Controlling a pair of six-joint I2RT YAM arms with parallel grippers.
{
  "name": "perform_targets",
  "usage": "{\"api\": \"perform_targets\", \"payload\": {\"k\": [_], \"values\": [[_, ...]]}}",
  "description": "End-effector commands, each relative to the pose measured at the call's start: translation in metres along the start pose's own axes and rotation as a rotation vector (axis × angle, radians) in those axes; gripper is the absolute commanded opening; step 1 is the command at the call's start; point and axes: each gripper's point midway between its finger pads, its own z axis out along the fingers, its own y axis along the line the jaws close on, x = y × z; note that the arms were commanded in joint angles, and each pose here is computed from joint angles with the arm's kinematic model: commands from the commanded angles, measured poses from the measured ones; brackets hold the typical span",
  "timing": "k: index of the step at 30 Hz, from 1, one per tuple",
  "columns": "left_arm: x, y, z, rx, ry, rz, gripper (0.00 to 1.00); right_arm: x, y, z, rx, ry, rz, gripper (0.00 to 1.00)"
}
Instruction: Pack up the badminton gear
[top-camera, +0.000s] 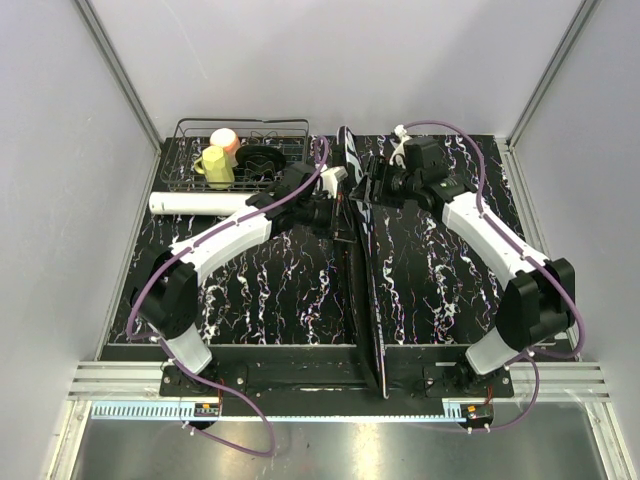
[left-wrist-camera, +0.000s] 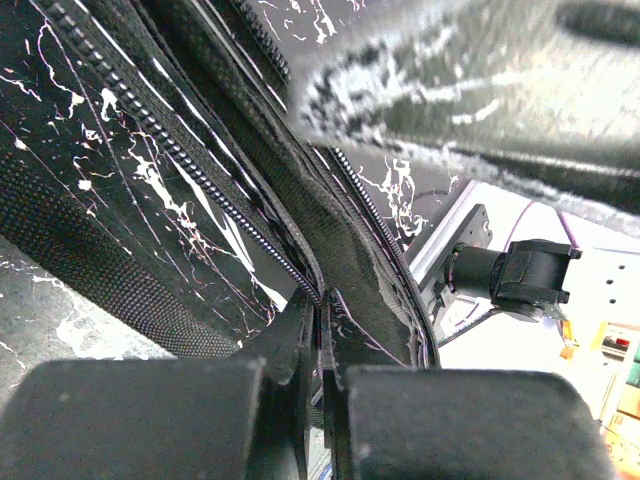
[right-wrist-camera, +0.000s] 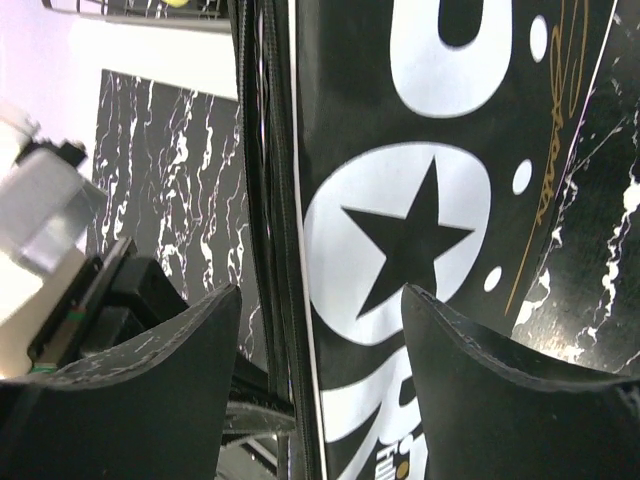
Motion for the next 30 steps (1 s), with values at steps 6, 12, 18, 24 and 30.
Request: {"api": "perform_targets", "payload": {"k": [6, 12, 18, 24, 30], "values": [[-0.039, -0.052, -0.024, 0.099, -0.125, 0.110, 0.00, -0.011, 0.012, 0.020, 0.038, -0.011, -0.027, 0.75], [-0.040, -0.054, -0.029, 0.085, -0.139, 0.122, 0.00, -0.010, 0.001, 0.030, 0.105, -0.015, 0.019, 0.54], [-0.038, -0.048, -0.038, 0.033, -0.171, 0.125, 0.00, -0.016, 0.008, 0.026, 0.090, -0.071, 0.153, 0.10], [-0.022, -0.043, -0.044, 0.027, -0.193, 0.114, 0.41, -0.024, 0.012, 0.020, 0.072, -0.154, 0.278, 0.00], [0.004, -0.041, -0.038, -0.016, -0.149, 0.165, 0.75, -0.027, 0.016, 0.017, 0.030, -0.195, 0.384, 0.00]]}}
